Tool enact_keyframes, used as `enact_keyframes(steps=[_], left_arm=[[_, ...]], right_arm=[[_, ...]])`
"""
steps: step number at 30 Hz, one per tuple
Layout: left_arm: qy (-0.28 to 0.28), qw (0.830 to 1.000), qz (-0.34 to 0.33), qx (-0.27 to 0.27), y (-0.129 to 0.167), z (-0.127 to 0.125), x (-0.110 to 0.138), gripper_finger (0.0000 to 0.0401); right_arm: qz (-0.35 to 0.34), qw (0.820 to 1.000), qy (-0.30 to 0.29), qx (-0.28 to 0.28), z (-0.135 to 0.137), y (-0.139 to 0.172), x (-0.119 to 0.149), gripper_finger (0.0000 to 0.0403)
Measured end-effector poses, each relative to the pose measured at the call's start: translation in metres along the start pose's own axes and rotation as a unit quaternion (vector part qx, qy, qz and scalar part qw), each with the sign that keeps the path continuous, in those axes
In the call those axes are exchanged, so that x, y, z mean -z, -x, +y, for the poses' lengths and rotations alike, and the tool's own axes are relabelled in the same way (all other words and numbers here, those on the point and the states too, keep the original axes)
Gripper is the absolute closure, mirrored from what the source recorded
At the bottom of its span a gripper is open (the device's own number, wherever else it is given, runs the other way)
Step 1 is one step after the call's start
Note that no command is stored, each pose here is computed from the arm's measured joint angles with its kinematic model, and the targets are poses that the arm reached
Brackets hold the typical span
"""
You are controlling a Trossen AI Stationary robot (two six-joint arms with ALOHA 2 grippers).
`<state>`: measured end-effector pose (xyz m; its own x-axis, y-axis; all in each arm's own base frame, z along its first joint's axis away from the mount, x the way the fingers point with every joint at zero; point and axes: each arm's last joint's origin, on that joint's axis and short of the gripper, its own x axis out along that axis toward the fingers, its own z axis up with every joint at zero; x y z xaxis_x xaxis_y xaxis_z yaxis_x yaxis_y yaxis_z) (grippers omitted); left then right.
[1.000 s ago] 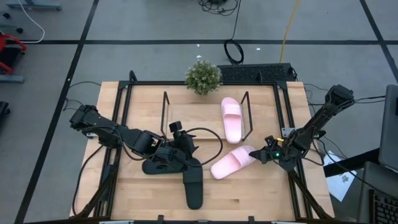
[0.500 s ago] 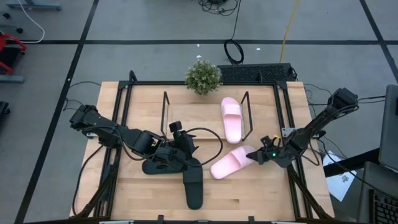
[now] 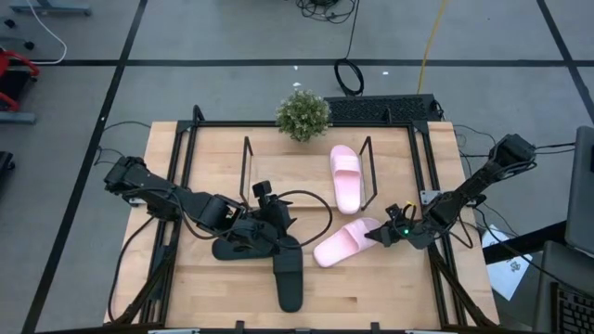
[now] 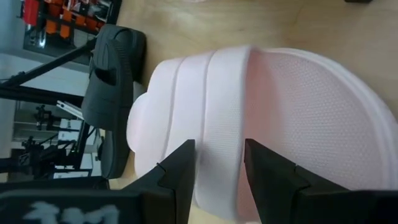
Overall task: Pick and place slides into the shelf
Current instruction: Put the pink slides on the shelf
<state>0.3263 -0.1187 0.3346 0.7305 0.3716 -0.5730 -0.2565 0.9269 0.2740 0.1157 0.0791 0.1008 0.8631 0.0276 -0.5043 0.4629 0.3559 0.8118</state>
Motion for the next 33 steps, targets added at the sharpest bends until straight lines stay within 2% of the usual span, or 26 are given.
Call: enact_keyframes(steps=[8,16,33], left_arm=[[0.000,1.000,0.000,0.000,-0.0001,0.0001,0.0000,0.0203],[0.000,1.000,0.000,0.000,-0.0001,0.0001,0.0000,0.0203],[-0.005,1.000,0.000,0.002,-0.0001,0.0000,0.0000,0.0203]], right_arm=[[0.002,1.000,0.010,-0.013,0.0027,0.0001,0.0002,0.0273],[0.000,0.999,0.049,-0.014,0.0029,0.0001,0.0001,0.0273],[0.000,0.999,0.047,-0.014,0.0028,0.0001,0.0001,0.0273]])
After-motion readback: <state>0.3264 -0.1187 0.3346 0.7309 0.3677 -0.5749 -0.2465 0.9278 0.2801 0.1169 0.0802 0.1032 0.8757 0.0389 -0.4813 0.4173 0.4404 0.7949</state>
